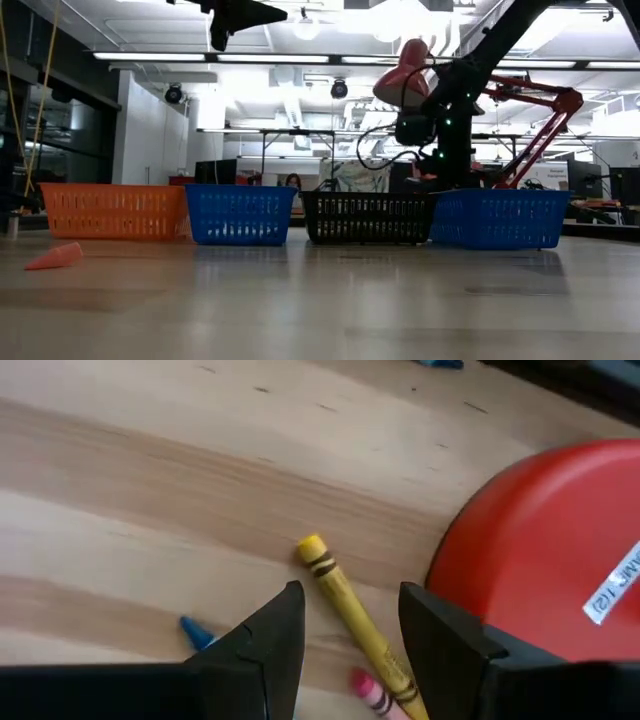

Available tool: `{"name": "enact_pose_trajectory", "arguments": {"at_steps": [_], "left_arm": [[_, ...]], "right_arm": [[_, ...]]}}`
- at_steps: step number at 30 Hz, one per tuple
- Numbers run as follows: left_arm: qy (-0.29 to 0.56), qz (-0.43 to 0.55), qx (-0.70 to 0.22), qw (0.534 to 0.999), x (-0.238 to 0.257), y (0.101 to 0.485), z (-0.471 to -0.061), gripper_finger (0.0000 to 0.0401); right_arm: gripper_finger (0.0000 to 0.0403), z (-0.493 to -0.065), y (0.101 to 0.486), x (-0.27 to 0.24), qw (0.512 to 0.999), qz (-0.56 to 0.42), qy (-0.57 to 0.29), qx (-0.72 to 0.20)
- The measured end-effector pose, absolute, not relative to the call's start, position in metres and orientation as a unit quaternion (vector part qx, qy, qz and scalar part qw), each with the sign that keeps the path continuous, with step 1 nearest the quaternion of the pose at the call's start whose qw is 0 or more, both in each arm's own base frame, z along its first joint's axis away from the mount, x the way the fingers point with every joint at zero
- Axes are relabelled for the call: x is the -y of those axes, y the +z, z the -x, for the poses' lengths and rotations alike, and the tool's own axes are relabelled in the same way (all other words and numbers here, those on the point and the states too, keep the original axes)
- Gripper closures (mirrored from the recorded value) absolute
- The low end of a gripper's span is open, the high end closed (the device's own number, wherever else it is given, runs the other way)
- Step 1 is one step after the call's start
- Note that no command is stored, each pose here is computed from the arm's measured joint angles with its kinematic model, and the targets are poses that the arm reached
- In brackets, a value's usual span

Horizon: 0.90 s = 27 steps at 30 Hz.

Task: Sort crayons
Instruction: Put the right yellow crayon into the black bin

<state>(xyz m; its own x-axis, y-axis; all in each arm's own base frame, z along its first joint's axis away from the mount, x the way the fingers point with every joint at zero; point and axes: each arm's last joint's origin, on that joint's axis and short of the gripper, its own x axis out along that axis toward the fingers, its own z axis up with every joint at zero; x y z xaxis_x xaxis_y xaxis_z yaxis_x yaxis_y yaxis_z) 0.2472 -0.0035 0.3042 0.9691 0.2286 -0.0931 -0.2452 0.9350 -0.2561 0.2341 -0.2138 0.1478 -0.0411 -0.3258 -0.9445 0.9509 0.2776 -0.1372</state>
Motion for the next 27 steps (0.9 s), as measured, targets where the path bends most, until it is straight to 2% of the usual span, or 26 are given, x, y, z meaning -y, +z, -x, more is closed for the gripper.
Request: {"name": "enact_pose_trajectory", "arguments": {"at_steps": [6,11,14,19,20,27], "left_arm": [[0.120,0.133,-0.037,0.983,0.004,0.303,-0.247,0.0231],[0.120,0.146,-0.039,0.981,0.004,0.302,-0.247,0.0231],[0.120,0.146,-0.039,0.981,0.004,0.302,-0.247,0.0231],[0.120,0.146,-0.039,0.981,0.004,0.302,-0.247,0.0231],[0.120,0.146,-0.039,0.981,0.004,0.302,-0.247,0.0231],[0.120,0.145,-0.039,0.981,0.004,0.302,-0.247,0.0231]], "right_arm": [[0.0245,-0.231,0.135,0.223,0.613,-0.366,-0.485,-0.505],[0.0249,-0.232,0.131,0.222,0.612,-0.367,-0.471,-0.518],[0.0277,-0.232,0.131,0.221,0.619,-0.363,-0.454,-0.529],[0.0378,-0.235,0.130,0.216,0.631,-0.345,-0.427,-0.548],[0.0389,-0.236,0.130,0.215,0.634,-0.339,-0.421,-0.554],[0.0398,-0.241,0.130,0.208,0.641,-0.310,-0.410,-0.570]]}}
